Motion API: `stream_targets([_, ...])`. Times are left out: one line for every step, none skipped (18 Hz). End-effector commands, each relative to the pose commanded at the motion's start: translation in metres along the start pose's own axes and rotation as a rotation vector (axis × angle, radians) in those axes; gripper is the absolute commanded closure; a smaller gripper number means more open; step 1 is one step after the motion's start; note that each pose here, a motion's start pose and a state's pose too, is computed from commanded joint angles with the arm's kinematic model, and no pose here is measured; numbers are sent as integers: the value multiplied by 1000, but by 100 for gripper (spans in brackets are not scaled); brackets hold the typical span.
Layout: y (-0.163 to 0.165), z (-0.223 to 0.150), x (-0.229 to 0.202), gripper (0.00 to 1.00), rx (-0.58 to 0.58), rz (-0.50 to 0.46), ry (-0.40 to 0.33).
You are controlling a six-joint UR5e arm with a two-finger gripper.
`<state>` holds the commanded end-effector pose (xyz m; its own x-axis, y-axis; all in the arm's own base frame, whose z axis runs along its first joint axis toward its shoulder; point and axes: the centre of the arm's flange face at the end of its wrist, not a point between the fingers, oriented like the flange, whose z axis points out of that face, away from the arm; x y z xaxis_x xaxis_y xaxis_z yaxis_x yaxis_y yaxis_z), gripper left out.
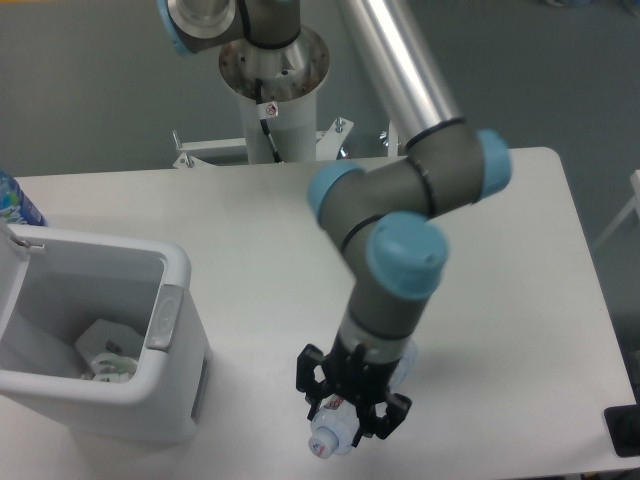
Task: Place the trash in the trash can
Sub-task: 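Lift the bottle and carry it over the bin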
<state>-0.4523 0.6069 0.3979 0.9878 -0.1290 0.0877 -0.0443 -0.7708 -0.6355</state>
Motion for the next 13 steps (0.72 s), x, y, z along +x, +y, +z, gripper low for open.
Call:
stream_targets([-4,-10,-2,71,39,-2,12])
stream_targets([-8,-21,-1,71,83,-3,28])
stream_targets([-12,-33,-1,71,129,-14,45])
stream_targets([-16,-45,1,71,171,-24,61])
stream_targets([-20,-56,3,71,208,-33,78])
stream_targets([-26,-67,8,71,240,-29,89])
stream_targets([-32,-75,14,71,267,-24,101])
stream_targets([-40,-87,21,71,297,-20,112])
stream_targets([-48,-97,28,71,333,-30,136])
stream_targets([-56,-107,36,71,376,-51,174])
stream_targets([-63,-117,45,71,426,-66,221])
stream_targets([-71,-127,55,71,472,-76,269])
stream_targets([-77,-136,63,71,508,-85,308])
